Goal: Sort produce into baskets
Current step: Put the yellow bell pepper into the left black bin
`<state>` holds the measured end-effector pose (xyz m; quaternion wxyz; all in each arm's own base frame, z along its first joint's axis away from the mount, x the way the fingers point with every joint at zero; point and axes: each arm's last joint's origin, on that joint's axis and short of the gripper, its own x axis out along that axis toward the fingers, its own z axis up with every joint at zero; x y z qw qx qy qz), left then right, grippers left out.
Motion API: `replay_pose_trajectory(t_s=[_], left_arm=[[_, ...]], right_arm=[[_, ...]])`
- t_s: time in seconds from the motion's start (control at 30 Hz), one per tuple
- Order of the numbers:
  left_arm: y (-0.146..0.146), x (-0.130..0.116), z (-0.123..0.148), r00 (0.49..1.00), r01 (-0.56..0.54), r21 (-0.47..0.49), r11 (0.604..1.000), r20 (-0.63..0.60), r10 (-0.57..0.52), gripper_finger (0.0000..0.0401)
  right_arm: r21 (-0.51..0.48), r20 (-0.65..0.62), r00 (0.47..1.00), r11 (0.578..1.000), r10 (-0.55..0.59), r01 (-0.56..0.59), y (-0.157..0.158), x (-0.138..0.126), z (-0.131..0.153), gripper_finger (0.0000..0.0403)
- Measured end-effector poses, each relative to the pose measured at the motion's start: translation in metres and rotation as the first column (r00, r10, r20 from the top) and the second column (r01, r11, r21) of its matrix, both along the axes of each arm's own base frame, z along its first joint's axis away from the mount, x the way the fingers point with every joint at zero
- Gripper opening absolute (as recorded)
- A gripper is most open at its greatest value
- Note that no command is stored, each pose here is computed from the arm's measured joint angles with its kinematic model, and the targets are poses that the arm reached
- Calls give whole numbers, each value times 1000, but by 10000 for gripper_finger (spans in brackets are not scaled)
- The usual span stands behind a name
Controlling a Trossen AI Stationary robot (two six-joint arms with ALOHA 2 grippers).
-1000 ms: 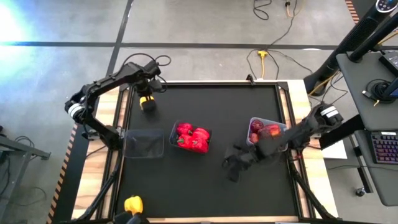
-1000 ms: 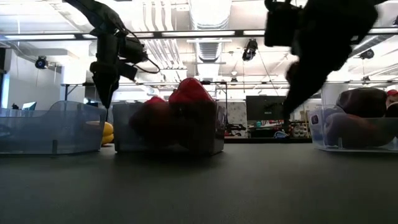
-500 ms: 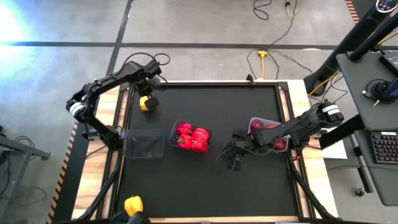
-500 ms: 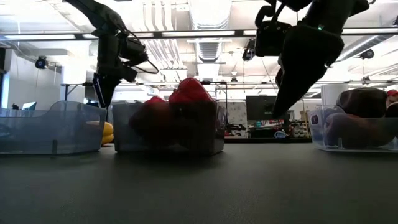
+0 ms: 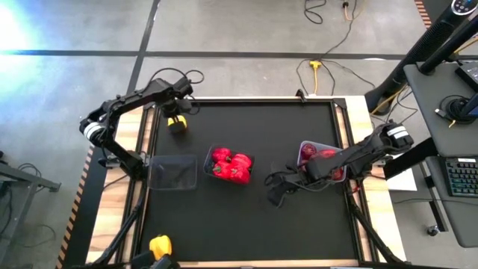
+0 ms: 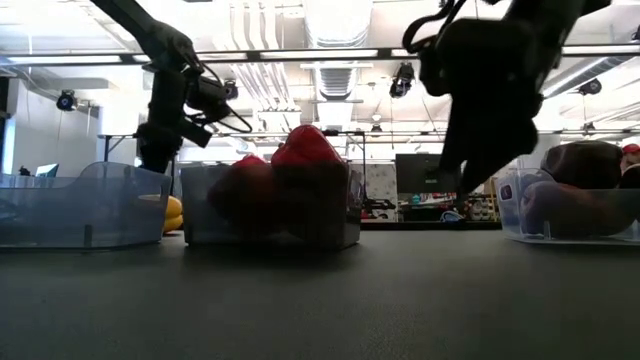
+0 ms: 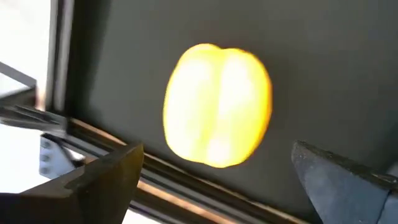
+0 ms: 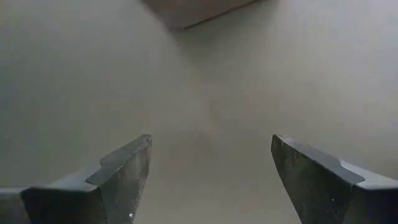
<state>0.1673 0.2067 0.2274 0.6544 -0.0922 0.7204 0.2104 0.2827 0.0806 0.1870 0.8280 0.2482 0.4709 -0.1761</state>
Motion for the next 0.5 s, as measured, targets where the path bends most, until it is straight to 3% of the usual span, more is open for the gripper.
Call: replay_pose_trajectory(t_s=[0.17,0.37,0.5], left_arm=[[3,-1,-2,994,76,48,996,-77,-72,391],[3,1,-8,986,165,-48,985,30,-163,391],[9,4,-26,987,159,-107,981,-4,-160,391]], right_arm=[[24,5,1000,1000,20,-20,21,-7,0,320],[31,5,998,998,61,-61,36,-13,0,320],[36,5,998,997,61,-61,39,-14,0,320]])
